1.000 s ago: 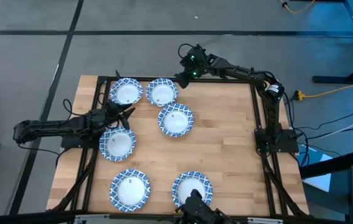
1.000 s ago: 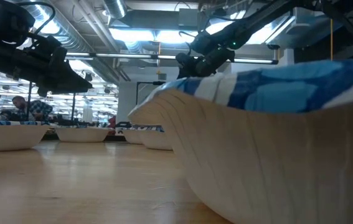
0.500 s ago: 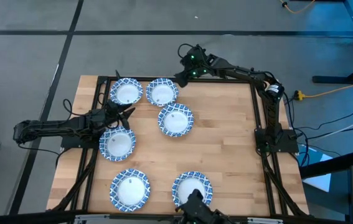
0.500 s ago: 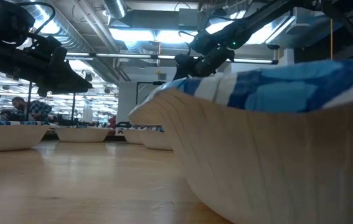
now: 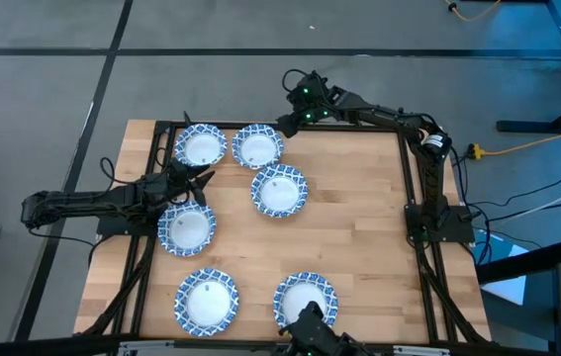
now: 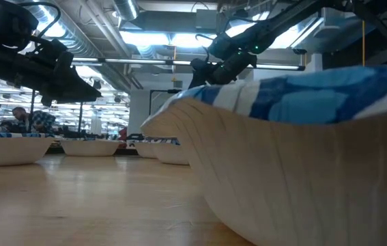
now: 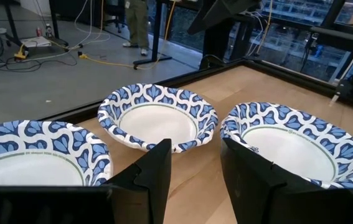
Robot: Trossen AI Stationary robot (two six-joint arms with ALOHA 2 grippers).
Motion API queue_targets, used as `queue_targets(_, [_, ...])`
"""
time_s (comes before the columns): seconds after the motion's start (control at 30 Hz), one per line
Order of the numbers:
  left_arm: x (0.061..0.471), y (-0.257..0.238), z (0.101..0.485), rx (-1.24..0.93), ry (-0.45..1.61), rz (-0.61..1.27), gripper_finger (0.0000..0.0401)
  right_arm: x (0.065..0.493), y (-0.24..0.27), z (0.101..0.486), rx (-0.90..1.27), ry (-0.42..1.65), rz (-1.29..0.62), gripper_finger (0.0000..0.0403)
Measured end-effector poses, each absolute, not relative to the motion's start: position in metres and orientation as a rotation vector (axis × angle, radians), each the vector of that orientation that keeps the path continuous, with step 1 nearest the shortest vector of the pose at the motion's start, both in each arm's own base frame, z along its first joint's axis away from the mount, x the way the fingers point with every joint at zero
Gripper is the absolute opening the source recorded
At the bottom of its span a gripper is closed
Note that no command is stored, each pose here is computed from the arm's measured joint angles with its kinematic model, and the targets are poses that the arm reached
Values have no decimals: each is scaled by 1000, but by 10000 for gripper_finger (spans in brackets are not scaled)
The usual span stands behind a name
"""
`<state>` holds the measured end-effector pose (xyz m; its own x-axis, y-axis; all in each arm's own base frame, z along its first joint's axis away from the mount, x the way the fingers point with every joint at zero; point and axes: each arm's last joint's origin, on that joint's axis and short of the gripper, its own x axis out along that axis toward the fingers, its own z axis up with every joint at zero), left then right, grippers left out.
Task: Nest bowls inside each other
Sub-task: Stack the white bowl on top of the white bowl
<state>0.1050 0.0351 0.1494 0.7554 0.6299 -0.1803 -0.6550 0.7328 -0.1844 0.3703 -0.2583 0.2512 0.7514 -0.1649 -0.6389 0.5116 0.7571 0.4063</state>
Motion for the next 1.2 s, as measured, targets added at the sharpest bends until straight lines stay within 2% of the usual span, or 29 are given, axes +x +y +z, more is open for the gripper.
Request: queue_targets(1.2, [105, 35, 149, -245, 107, 712, 133, 371, -259, 252, 594, 610, -393, 360])
